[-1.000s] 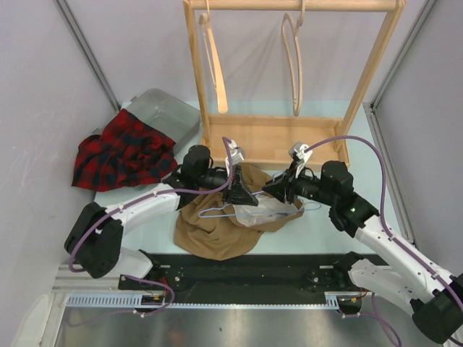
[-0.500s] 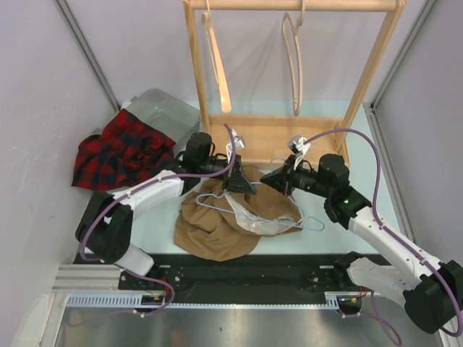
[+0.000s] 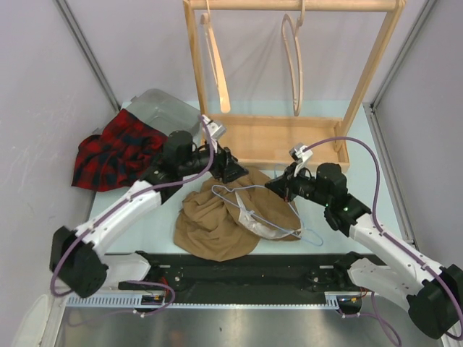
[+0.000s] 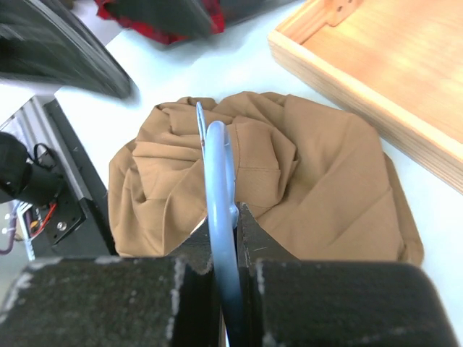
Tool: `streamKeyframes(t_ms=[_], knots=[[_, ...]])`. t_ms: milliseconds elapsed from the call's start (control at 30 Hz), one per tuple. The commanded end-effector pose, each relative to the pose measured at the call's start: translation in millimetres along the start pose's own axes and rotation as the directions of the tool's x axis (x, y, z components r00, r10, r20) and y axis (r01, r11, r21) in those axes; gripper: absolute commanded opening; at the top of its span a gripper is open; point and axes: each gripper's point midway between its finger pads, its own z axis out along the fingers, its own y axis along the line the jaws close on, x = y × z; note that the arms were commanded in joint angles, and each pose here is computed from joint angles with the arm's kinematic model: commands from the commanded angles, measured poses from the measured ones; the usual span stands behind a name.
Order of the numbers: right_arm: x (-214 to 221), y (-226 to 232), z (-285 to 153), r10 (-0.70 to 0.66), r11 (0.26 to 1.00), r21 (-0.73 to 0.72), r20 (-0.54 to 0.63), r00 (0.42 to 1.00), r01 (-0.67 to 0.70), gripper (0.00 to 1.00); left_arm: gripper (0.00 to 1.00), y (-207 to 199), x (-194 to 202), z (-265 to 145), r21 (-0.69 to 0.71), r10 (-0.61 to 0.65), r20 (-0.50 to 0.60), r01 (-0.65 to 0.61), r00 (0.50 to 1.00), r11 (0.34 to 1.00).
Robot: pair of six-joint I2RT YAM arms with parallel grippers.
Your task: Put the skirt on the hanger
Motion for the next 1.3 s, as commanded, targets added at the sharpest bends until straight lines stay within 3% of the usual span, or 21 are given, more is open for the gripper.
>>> streamKeyframes(t_ms=[0, 300, 533, 700, 1067, 1267], knots=[[-22.5, -9.3, -9.0, -0.007, 0.996, 0.087, 0.101, 0.995, -0.002, 0.0, 0.72, 22.0, 14.4, -36.9, -0.237, -0.01, 0.0, 0.009, 1.0, 0.971], [-39.5, -24.0, -20.0, -0.019, 0.982, 0.189, 0.189, 0.982, -0.017, 0.0, 0.74, 32.4, 91.6, -51.3, -0.31, -0.225, -0.027, 0.206, 0.974, 0.928], [-47.0, -28.1, -26.4, -0.024, 0.975, 0.221, 0.229, 0.973, -0.028, 0.0, 0.75, 56.0, 112.6, -31.6, -0.371, -0.331, -0.039, 0.294, 0.943, 0.881], [-47.0, -30.7, -30.1, -0.028, 0.97, 0.242, 0.237, 0.971, -0.031, 0.0, 0.76, 64.4, 92.8, -15.8, -0.358, -0.338, 0.038, 0.329, 0.94, 0.874], [-53.8, -30.6, -46.1, -0.047, 0.961, 0.274, 0.274, 0.961, -0.031, 0.0, 0.79, 87.2, 57.8, 28.4, -0.337, -0.365, 0.098, 0.376, 0.926, 0.863], [-50.3, -34.1, -51.9, -0.038, 0.954, 0.297, 0.282, 0.959, -0.049, 0.0, 0.79, 92.5, 54.0, 43.7, -0.323, -0.377, 0.059, 0.375, 0.924, 0.869]])
